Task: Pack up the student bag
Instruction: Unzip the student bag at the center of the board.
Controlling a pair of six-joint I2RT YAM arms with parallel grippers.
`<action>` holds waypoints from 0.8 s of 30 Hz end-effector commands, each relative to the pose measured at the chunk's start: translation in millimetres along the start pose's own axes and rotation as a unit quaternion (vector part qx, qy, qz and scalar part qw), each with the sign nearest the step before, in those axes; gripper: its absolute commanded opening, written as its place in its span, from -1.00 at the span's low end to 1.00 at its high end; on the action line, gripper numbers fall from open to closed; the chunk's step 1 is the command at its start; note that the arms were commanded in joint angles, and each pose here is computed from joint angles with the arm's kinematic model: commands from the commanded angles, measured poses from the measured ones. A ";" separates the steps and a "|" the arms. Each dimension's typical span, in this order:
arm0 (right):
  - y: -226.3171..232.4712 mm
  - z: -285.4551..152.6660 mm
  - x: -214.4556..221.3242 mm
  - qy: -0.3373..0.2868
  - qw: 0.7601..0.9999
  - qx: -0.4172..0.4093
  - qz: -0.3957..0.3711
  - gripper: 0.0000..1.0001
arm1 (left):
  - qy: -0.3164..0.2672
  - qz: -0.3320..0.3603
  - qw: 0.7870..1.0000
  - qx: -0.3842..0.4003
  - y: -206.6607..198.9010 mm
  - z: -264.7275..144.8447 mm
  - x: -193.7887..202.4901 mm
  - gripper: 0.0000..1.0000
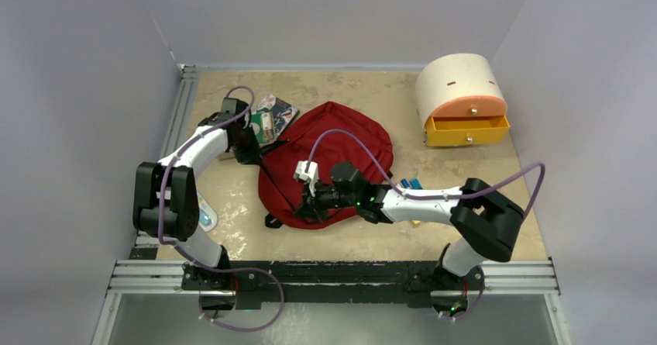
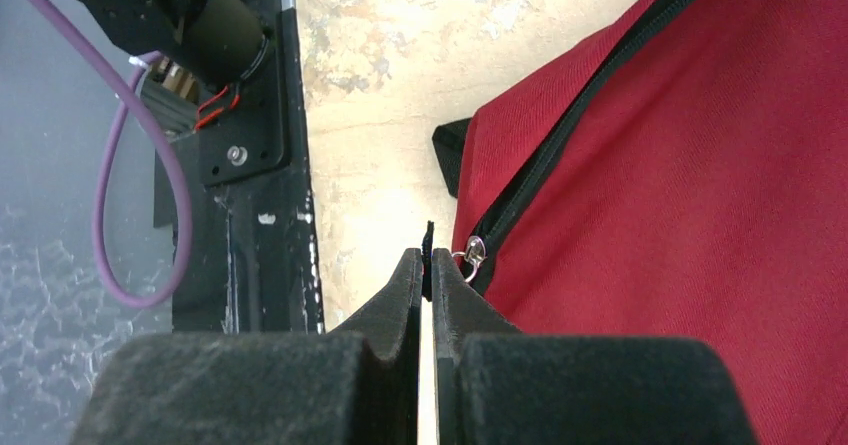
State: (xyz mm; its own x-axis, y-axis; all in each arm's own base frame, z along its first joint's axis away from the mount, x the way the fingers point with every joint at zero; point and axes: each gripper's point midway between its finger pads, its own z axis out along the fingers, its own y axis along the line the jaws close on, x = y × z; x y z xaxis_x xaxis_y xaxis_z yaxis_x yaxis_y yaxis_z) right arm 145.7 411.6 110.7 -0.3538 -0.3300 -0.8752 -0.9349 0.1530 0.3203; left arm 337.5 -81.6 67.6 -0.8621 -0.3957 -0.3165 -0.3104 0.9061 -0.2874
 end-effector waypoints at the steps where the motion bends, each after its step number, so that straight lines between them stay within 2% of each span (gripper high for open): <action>1: 16.7 -20.0 17.7 0.045 0.998 -0.024 -0.023 -1.00 | -0.083 0.006 0.997 0.004 -1.0 -5.8 -53.3 -1.00; 6: 27.3 -33.0 24.6 0.065 0.997 -0.040 -0.022 -1.00 | -0.086 -0.002 0.996 0.002 4.2 -5.8 -57.6 -1.00; 10: 27.2 -35.7 16.7 0.056 0.998 -0.027 -0.006 -1.00 | -0.084 -0.004 0.996 0.014 1.4 -11.6 -55.8 -1.00; 11: 27.2 -34.8 12.9 0.049 0.999 -0.023 0.004 -1.00 | -0.087 -0.006 0.996 0.029 -3.2 -17.2 -54.4 -0.92; 14: 21.2 -26.0 -4.3 0.025 0.999 -0.002 0.038 -1.00 | -0.103 -0.009 0.991 0.085 -19.2 -40.0 -46.7 -0.33; 16: 14.2 -17.4 -17.4 0.008 0.999 0.014 0.048 -1.00 | -0.106 -0.016 0.988 0.109 -24.9 -56.7 -37.2 -0.06; 19: 10.0 -6.6 -27.7 -0.002 0.997 0.020 0.076 -1.00 | -0.104 -0.035 0.987 0.118 -22.1 -80.6 -18.1 0.07; 24: 8.8 4.4 -51.3 -0.041 0.995 0.014 0.086 -1.00 | -0.078 -0.107 0.982 0.133 -7.9 -108.6 40.2 0.08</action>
State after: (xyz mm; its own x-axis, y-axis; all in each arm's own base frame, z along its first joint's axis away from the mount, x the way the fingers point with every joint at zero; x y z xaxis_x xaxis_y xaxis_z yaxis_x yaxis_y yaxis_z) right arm 141.0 407.7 111.2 -0.5046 -0.3623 -0.7837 -0.8626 0.2506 0.4395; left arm 309.8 -79.7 162.9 -0.7083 -0.5137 -0.4842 -0.2445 0.8219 -0.5144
